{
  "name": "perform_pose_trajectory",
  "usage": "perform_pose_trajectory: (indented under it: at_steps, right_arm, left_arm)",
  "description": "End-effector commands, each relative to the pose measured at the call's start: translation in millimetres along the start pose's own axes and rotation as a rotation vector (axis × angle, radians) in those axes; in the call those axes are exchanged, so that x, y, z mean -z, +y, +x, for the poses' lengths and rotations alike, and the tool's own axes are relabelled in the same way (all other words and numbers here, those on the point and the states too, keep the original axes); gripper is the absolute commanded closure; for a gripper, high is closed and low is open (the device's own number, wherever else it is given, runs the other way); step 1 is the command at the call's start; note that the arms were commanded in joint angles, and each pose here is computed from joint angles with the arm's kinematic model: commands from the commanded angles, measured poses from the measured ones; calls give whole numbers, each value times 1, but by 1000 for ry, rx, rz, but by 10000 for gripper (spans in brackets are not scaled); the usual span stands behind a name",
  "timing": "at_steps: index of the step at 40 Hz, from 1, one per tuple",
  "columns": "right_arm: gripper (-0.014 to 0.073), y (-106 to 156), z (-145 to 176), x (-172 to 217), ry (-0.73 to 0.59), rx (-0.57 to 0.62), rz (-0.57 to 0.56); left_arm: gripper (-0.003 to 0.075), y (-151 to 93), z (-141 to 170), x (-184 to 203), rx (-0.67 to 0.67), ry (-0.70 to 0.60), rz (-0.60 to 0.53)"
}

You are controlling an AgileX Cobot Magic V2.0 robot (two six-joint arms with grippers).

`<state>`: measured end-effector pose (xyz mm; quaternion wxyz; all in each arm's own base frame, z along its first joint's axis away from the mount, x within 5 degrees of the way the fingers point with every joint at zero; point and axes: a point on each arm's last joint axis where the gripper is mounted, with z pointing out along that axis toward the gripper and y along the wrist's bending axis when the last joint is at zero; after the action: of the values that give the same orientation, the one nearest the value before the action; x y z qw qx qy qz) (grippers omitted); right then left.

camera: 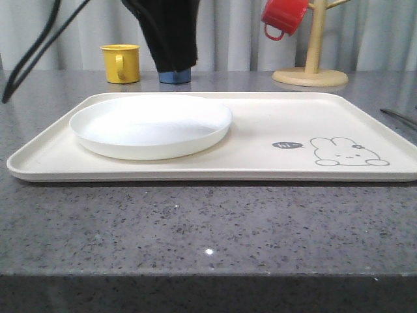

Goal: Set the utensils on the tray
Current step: 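Lower the white plate onto the tray and release with the left gripper, then withdraw the left gripper upward away from the tray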

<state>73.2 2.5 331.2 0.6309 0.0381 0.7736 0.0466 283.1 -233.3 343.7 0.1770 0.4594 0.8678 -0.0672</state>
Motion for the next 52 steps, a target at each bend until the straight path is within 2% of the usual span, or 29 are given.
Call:
perform_pose_trajectory:
  at_steps: [1,4,10,17,22,37,44,52]
  right_arm:
    - [67,1,-17,2,-100,8,3]
    - [67,1,-17,2,-100,8,3]
    - [67,1,-17,2,-100,8,3]
    - [67,1,-17,2,-100,8,3]
    - [67,1,-17,2,-100,8,3]
    - [67,1,-17,2,-99,8,3]
    - [67,1,-17,2,-99,8,3]
    - [67,1,-17,2,-99,8,3]
  left_arm:
    - [738,21,19,38,102,-97,-27]
    - [738,39,37,43,191,-124,-34]
    - [738,60,75,60,339,-223,-79]
    - [738,60,128,88,436,-404,-243]
    - [738,45,160,100,458,-548,-356]
    - [738,-39,264,98,395,-1010,-613]
    - [738,-63,294,88,375,-1097,-640]
    - [738,-74,305,91,354,-1167,-667]
